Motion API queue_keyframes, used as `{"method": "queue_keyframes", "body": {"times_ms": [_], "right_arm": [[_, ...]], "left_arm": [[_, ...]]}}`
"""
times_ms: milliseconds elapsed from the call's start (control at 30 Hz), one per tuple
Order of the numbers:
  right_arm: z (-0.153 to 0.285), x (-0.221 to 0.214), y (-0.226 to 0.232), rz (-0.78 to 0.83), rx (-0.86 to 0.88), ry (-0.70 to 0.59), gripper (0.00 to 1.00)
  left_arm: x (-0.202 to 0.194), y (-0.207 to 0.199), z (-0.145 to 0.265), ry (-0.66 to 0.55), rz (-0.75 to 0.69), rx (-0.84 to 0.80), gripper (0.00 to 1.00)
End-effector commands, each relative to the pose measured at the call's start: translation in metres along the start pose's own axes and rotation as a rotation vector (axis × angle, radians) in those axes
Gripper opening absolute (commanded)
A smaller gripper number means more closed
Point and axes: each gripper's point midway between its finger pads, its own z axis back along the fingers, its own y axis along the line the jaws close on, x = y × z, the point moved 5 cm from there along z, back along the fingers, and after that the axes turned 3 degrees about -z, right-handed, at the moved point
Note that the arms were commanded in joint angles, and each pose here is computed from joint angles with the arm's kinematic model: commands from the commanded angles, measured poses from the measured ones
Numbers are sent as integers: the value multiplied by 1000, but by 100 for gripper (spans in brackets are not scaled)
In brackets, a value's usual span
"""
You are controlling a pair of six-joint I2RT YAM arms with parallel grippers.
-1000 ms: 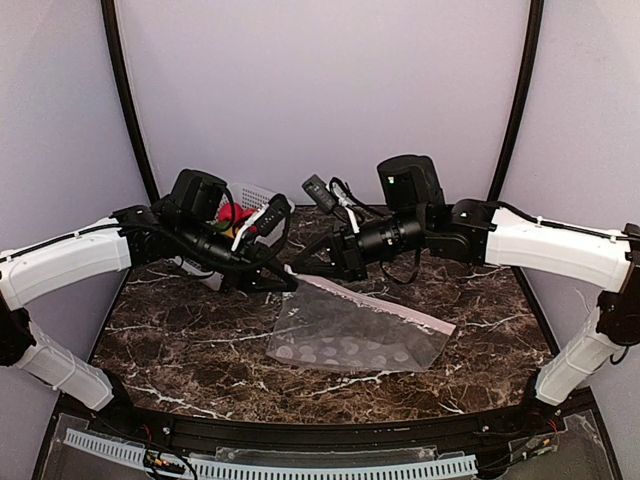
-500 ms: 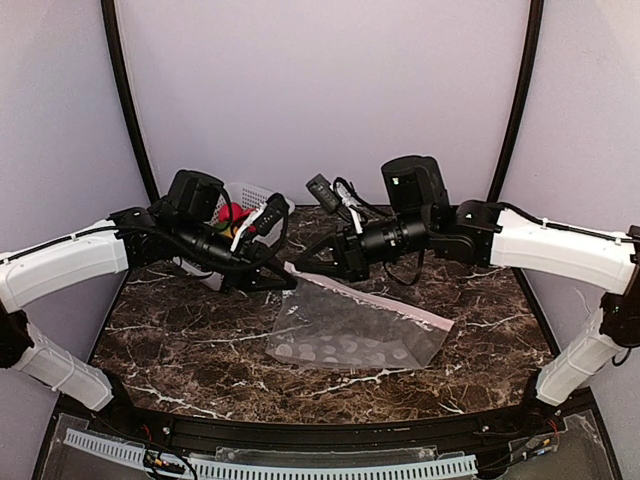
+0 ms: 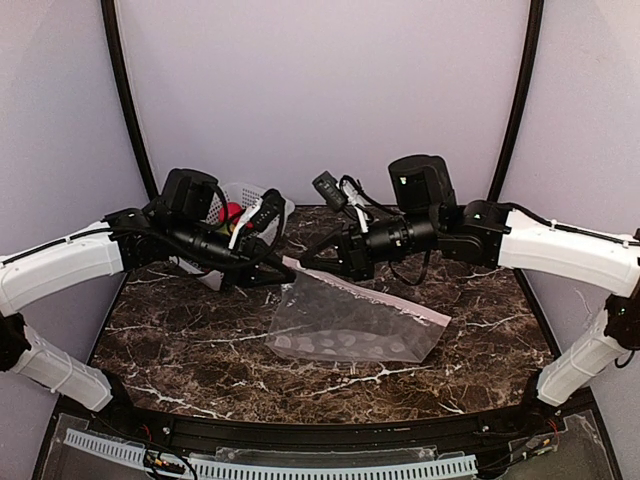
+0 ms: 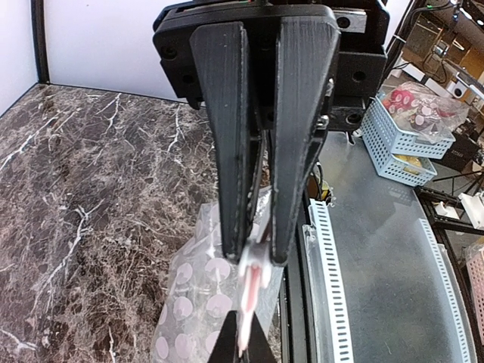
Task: Place the food in the zip-top bag and seal the zipper
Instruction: Unzip the zipper from the zipper food storage bag.
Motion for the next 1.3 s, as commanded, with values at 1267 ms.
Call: {"method": "queue_keyframes", "body": {"times_ms": [1267], "right_arm": [[24, -3, 2, 29, -107, -24, 0]], "left_arm": [[7, 52, 67, -139, 43, 425, 1]]}}
